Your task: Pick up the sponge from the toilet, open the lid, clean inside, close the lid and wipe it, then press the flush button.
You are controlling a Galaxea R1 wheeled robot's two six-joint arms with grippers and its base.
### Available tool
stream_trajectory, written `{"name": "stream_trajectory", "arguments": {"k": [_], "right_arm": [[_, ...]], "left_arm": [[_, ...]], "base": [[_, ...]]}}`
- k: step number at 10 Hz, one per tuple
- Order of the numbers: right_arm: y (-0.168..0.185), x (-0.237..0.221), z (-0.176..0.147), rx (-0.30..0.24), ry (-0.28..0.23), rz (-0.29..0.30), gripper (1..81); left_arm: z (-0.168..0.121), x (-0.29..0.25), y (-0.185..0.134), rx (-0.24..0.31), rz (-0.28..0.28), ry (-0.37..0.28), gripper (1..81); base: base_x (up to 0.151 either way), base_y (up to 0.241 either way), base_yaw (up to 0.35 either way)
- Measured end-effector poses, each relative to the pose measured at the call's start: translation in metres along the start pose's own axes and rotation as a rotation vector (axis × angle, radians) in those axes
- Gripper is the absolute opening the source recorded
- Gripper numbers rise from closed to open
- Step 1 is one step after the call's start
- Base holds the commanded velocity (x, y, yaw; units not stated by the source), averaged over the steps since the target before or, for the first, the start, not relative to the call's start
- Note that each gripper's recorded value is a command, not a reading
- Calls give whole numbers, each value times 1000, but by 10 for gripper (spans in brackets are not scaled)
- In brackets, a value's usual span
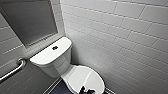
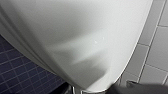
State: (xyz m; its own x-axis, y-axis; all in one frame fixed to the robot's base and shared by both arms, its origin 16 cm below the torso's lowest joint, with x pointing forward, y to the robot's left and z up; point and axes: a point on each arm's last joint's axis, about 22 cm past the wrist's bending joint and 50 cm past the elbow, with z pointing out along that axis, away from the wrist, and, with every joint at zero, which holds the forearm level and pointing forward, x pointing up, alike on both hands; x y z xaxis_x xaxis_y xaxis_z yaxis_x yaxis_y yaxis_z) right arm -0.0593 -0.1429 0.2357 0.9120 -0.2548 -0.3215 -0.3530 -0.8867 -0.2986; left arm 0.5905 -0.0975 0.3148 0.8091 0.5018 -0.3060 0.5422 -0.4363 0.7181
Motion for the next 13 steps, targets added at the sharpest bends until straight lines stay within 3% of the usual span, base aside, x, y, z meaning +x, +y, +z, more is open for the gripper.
{"name": "stream_trajectory", "arguments": {"k": [5, 13], "right_arm": [[-3, 0, 1, 3, 0, 0, 10], [-4, 1, 1, 3, -2, 0, 10]], "left_arm": [[0, 20, -20, 45, -6, 50, 811], [-15, 11, -8, -12, -6, 10, 811]], "base": [[0, 0, 0], [0, 0, 0]]}}
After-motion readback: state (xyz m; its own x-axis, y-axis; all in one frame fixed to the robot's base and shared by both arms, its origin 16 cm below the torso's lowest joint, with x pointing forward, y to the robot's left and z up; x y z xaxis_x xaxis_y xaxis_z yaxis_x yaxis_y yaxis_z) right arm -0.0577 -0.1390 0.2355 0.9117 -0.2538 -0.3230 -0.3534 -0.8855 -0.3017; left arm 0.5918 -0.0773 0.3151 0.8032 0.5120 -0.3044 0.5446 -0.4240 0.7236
